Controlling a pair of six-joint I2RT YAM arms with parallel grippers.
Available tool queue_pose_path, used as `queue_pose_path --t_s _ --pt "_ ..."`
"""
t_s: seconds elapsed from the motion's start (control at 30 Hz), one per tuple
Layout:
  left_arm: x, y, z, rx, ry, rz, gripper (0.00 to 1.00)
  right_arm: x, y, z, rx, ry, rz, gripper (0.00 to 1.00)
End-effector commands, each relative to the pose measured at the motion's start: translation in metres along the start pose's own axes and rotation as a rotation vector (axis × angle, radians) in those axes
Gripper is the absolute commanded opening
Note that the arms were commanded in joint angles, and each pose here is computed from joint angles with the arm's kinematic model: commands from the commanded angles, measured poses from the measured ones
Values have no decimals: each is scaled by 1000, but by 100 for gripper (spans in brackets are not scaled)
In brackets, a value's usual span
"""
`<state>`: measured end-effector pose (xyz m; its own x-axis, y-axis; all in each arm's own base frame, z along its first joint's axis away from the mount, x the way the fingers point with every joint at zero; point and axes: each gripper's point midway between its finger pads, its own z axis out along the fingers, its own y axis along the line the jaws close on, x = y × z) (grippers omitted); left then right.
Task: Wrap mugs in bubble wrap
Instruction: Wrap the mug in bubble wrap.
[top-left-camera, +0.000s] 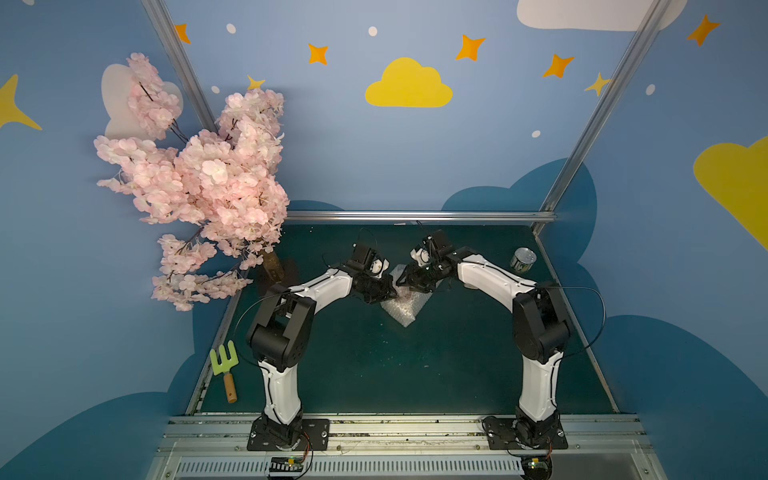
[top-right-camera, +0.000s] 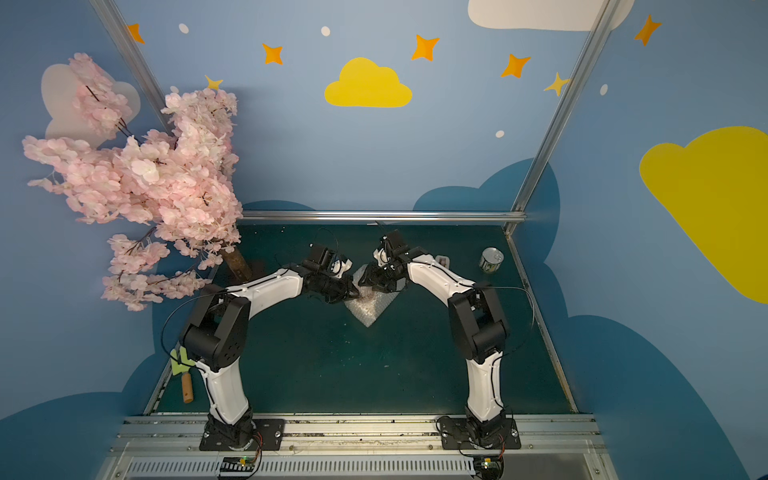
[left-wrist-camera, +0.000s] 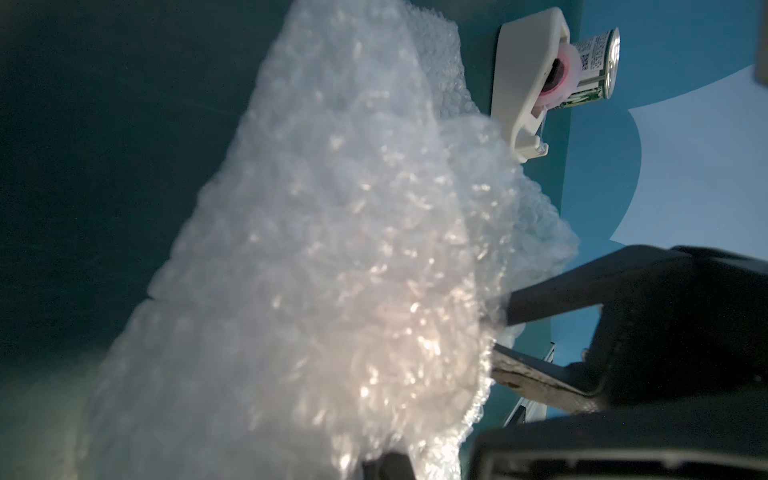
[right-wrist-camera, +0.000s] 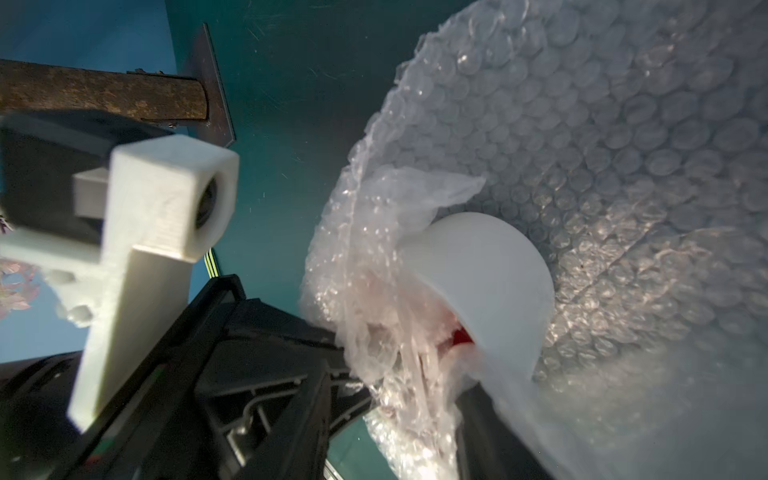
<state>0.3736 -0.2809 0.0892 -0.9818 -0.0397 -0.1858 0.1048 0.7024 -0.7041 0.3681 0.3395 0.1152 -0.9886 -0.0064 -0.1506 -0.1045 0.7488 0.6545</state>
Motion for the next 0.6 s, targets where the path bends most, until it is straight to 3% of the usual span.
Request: queue_pose_path --t_s 0.0,0.17,0.33,0.4,0.47,0.57 --pt "24 13 17 -30 98 -13 3 7 3 13 4 34 -12 48" --pt "27 10 21 -30 114 9 3 19 -9 26 55 78 -7 43" --pt "30 11 21 -39 126 19 3 18 -17 30 96 69 -7 8" --pt "27 8 17 -40 108 23 5 19 -20 30 112 77 -14 2" --pt "22 3 9 -37 81 28 25 23 -26 31 138 90 -13 0" --pt "13 -7 -9 -20 15 45 39 27 -35 31 173 98 -9 0"
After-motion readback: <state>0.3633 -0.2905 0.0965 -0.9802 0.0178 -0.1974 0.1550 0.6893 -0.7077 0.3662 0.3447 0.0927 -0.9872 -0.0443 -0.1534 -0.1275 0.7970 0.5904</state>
